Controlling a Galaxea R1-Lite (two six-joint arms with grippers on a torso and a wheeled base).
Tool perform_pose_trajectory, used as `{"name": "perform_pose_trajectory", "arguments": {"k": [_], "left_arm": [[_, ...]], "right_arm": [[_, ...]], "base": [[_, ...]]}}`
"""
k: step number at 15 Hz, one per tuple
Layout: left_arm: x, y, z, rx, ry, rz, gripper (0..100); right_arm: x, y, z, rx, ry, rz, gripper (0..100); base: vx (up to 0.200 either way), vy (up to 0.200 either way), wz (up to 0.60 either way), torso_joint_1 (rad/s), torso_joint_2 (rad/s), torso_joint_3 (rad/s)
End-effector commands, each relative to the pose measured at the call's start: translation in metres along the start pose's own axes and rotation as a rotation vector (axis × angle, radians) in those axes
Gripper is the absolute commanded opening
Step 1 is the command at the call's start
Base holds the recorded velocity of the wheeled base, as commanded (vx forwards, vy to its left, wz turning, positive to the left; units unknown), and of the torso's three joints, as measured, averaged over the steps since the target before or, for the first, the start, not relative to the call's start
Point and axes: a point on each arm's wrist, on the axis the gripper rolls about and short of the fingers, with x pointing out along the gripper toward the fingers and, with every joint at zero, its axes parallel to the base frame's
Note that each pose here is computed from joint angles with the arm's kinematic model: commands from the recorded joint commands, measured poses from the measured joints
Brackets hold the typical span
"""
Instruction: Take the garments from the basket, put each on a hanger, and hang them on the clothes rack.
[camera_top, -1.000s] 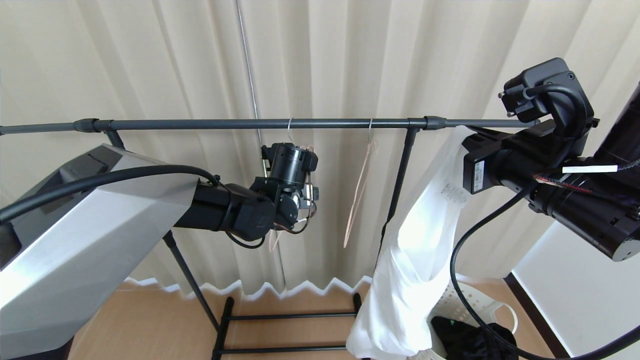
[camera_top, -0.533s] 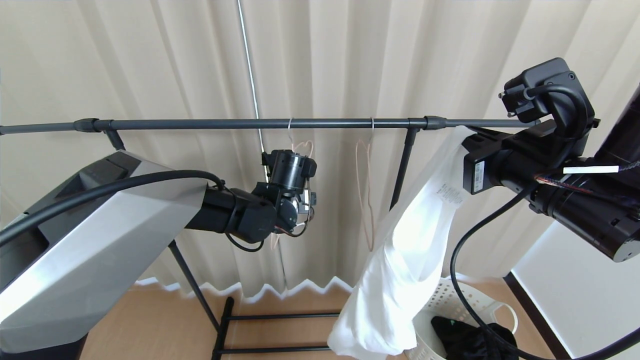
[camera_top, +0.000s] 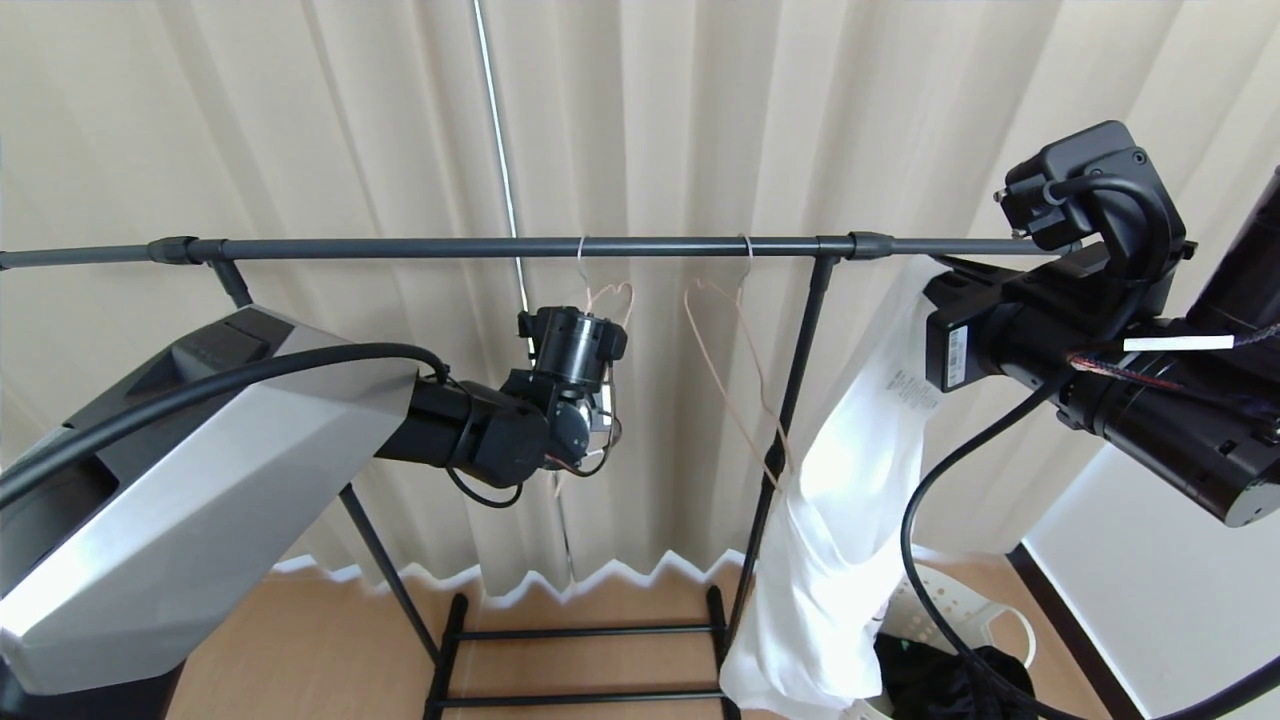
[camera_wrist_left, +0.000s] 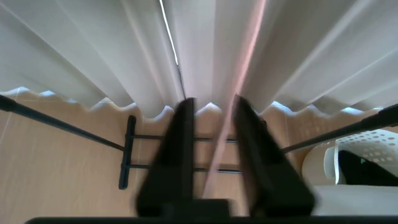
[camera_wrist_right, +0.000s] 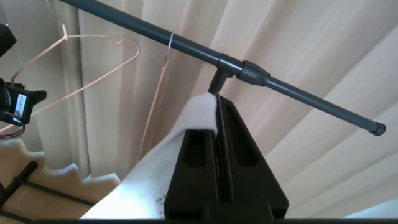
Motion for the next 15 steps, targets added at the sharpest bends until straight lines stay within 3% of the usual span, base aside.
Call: {"name": "perform_pose_trajectory", "arguments": {"k": [1,6,9,15], "left_arm": [[0.0,0.0,0.0,-0.001,-0.001,0.001,0],[-0.002,-0.001,0.001,-0.006,-0.007,-0.004,0],[-0.009,-0.002,0.011,-0.021,-0.05,-0.021,0],[-0.047,-0.002,0.016,0.003,-0.056,-0.062,0]], "right_arm": [[0.001,0.001,-0.001,-0.002,0.002,0.001,0],[0.001,0.001,-0.001,-0.003,0.004,0.004,0],[0.002,0.002,-0.002,-0.004,0.007,0.004,0],[0.002,0.002,-0.003,-0.006,0.011,0.006,0]], "base": [[0.0,0.0,0.0,0.0,0.0,0.0],[0.0,0.0,0.0,0.0,0.0,0.0],[0.0,0.0,0.0,0.0,0.0,0.0],[0.0,0.0,0.0,0.0,0.0,0.0]]}}
